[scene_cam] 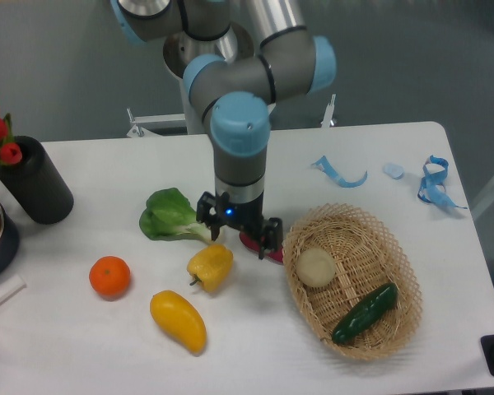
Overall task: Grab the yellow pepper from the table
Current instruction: 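Lower the open gripper around the yellow bell pepper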
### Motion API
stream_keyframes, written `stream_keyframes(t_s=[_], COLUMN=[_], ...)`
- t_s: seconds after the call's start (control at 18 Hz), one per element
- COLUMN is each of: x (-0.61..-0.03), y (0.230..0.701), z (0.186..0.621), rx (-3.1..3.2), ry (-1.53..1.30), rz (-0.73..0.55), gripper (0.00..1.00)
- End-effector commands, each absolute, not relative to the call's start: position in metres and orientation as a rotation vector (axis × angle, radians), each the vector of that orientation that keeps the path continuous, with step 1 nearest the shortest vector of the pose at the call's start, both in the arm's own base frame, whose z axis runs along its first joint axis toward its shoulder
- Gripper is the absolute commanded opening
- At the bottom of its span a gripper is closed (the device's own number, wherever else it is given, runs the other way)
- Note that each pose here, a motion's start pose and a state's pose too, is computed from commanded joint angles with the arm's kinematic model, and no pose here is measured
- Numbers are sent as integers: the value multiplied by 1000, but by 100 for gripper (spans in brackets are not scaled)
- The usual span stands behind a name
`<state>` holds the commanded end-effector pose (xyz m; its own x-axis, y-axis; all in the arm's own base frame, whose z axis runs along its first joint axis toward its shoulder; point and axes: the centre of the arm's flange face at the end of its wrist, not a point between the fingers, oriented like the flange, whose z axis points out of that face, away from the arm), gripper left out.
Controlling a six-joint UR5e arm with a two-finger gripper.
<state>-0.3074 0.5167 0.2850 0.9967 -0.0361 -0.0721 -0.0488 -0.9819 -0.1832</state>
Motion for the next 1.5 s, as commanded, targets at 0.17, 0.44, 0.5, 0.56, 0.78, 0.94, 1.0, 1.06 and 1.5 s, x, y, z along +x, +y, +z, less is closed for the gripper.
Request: stream_keyframes(t_s=[0.17,0.44,0.5,0.56,0.78,0.94,1.0,1.06,1.5], x=[-299,-296,-296,-293,-292,-291,-290,-289,-285], y=[517,514,515,518,521,521,520,520,528], z=[276,258,256,250,238,237,235,235,218], rx=[-2960,-2980,-2982,-2988,-2996,-2995,-2994,-2984,-2973], ry=[77,80,82,102,198,246,271,285,306], rz=[81,37,34,24,10,9,3,-7,-23], gripper=[100,100,100,100,100,100,100,100,100])
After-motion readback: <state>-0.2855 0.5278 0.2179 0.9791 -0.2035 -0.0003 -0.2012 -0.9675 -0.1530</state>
